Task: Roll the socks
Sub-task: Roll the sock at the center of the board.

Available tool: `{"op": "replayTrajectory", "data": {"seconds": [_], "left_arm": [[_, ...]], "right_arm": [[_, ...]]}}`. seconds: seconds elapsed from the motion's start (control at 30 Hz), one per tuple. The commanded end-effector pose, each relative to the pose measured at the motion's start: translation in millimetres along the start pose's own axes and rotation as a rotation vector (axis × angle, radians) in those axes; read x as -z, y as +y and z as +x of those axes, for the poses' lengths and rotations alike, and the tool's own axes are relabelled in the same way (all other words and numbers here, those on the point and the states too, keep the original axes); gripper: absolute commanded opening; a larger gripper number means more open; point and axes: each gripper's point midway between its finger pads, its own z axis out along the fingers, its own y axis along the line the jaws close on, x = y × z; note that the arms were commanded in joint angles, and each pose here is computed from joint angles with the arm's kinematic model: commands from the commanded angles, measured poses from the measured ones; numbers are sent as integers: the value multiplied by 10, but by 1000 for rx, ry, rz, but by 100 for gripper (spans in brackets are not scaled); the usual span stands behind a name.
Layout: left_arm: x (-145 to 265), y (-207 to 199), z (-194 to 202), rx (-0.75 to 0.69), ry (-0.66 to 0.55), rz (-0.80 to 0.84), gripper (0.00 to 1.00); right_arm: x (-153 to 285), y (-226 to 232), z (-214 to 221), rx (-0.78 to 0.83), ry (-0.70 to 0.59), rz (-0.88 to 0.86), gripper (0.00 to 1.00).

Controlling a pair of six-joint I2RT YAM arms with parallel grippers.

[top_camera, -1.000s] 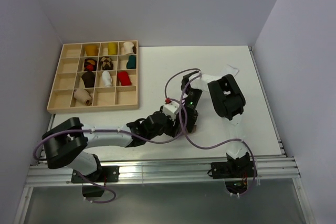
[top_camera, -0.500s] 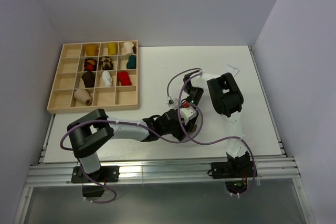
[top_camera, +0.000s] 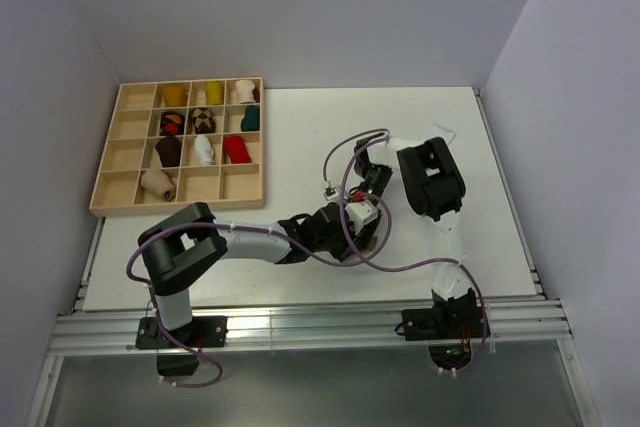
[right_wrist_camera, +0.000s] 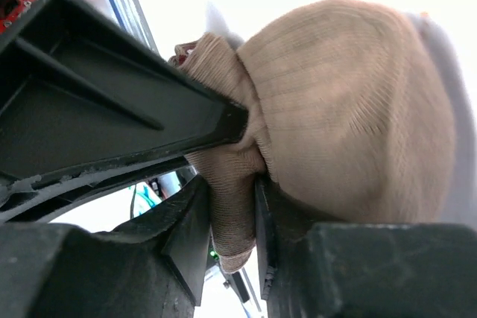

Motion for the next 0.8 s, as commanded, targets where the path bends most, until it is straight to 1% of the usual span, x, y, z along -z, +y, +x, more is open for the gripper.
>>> {"op": "replayTrajectory", "data": {"seconds": [0.0,0.03,0.07,0.13,0.2,0.23,0.3,0.33,0.4,0.43,0.5,0.53,0.57,0.6,0.67,0.7,0.77], "left_arm": [[-77,67,228,20,91,-18,19],[-73,55,221,28,97,-10,15],[-64,39,230,50,106,9,7],[-37,34,240,74,122,21,0],[-4,32,248,114,136,42,0],[18,45,280,132,146,55,0],[68,4,265,174,144,89,0],[84,36,293,202,155,102,0],[110,26,306,261,174,141,0],[112,81,284,290,177,138,0],[138,94,295,345,202,143,0],[157,98,240,395,203,161,0],[172,85,226,419,209,176,0],[188,86,189,450,216,185,0],[213,83,150,524,242,202,0],[239,77,207,559,287,195,0],[230,-3,160,640,335,249,0]], "right_arm": [[51,-263,-95,112,-33,100,36],[114,-248,-143,140,-65,132,40],[104,-229,-126,140,-80,135,41],[205,-184,-172,166,-128,180,43],[279,-140,-177,148,-177,196,45],[378,-97,-221,174,-215,230,46],[487,-84,-212,144,-278,256,47],[578,-52,-240,164,-321,291,49],[743,-64,-229,136,-397,322,50],[854,-68,-248,149,-447,360,50],[1038,-105,-217,107,-540,385,51],[1143,-106,-232,120,-592,421,51],[1209,-103,-223,101,-634,427,51],[1366,-113,-179,104,-690,467,51],[1379,-107,-99,107,-715,490,51],[1394,-94,-69,116,-720,513,51],[1410,-37,-13,173,-728,589,54]]}}
